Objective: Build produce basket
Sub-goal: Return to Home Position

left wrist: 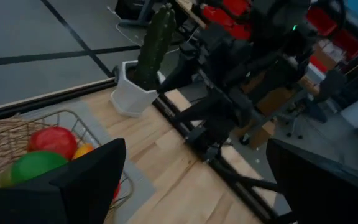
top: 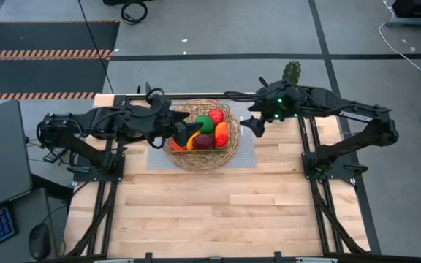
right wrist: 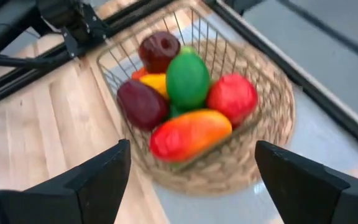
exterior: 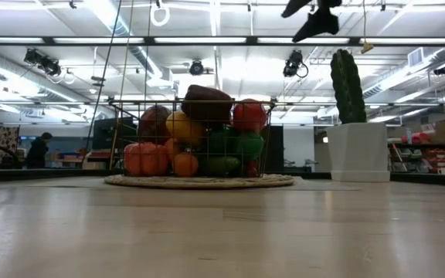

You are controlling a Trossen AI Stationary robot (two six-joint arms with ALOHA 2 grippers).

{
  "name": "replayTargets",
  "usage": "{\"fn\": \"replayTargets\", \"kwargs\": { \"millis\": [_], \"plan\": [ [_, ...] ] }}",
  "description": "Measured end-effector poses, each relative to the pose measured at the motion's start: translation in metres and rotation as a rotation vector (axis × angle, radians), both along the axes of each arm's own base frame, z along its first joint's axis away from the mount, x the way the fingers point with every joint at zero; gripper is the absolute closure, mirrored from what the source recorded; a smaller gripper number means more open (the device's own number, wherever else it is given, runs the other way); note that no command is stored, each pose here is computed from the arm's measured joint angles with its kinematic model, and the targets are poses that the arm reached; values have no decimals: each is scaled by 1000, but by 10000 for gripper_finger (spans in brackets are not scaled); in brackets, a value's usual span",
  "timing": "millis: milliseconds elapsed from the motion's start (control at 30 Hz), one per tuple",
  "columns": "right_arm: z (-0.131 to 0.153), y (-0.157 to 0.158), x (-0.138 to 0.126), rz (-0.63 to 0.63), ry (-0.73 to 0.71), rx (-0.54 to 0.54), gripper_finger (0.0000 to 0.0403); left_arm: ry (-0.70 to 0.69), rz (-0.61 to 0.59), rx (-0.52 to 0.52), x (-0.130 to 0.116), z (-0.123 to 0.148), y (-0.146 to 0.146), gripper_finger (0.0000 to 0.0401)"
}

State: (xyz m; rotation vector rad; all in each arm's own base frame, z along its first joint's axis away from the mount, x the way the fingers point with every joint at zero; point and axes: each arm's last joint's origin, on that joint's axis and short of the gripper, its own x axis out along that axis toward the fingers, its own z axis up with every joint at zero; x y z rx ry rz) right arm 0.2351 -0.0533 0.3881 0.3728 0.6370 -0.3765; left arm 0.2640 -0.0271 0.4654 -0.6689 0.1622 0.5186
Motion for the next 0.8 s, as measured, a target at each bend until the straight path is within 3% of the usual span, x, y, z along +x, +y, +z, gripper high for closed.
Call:
{"fn": "replayTargets", "kwargs": {
  "millis": [300,567,800],
  "plan": [
    [2,8,-30,-125,58,154,56,-96,-52,-12,19,3,-4,5],
    [1,21,-55,-245,85,226,56,-166,-120,-10,38,2,-9,5],
    [-14,35,-72,-276,87,307,56,-183,-120,-19,46,-1,-10,5]
  ]
}}
